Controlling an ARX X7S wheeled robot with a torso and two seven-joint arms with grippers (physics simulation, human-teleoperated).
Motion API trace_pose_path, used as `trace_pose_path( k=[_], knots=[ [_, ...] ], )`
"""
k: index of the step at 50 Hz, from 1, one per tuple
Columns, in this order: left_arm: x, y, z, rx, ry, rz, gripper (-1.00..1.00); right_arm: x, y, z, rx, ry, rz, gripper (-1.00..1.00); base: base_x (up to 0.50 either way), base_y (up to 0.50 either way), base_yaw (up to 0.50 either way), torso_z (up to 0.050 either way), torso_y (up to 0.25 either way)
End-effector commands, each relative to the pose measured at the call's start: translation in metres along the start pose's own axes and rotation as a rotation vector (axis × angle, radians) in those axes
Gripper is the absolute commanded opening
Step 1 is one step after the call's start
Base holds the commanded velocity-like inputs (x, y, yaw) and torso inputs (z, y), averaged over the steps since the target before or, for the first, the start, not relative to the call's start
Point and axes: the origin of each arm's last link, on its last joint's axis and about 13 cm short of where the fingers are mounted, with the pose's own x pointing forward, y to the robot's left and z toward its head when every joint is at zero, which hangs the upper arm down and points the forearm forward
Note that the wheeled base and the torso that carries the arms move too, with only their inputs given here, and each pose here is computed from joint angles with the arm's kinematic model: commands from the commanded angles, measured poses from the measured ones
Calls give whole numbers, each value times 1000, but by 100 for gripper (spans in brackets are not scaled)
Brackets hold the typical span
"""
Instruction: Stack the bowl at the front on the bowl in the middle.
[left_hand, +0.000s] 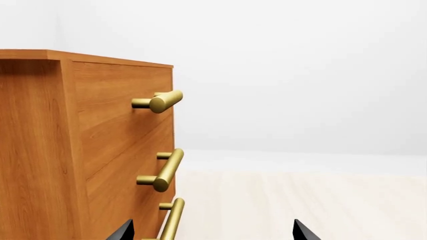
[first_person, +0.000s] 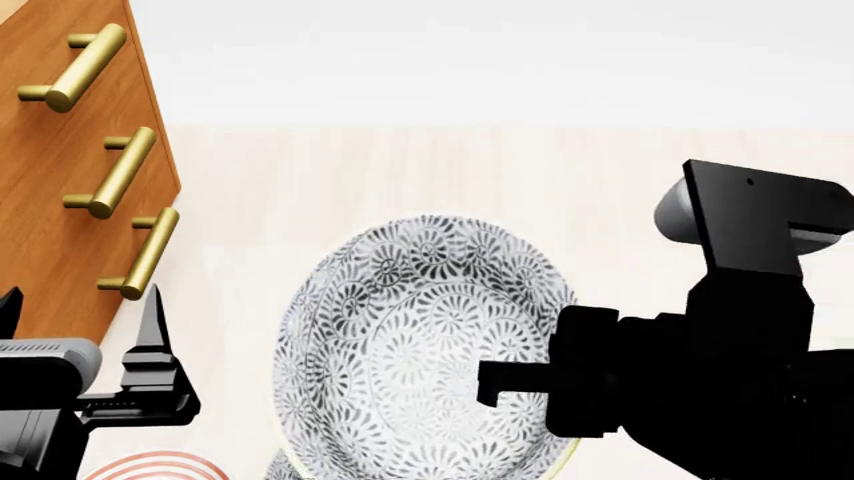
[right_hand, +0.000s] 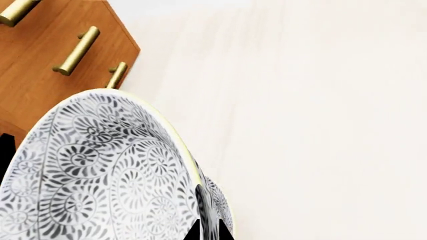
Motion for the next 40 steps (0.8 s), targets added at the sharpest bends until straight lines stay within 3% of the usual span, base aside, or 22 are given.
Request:
trace_pose_path(
  k=[1, 25, 40],
  knots=[
    [1, -1, 0, -3, -1, 2, 100, 6, 8, -17, -46, 70, 63, -100, 0, 0, 0, 0, 0],
    [2, 1, -3, 1, 3, 3, 100, 61, -9, -23, -22, 144, 68, -100, 0, 0, 0, 0, 0],
    [0, -1, -2, 5, 0, -5, 100, 80, -8, -24, -20, 179, 96, -100, 0, 0, 0, 0, 0]
  ],
)
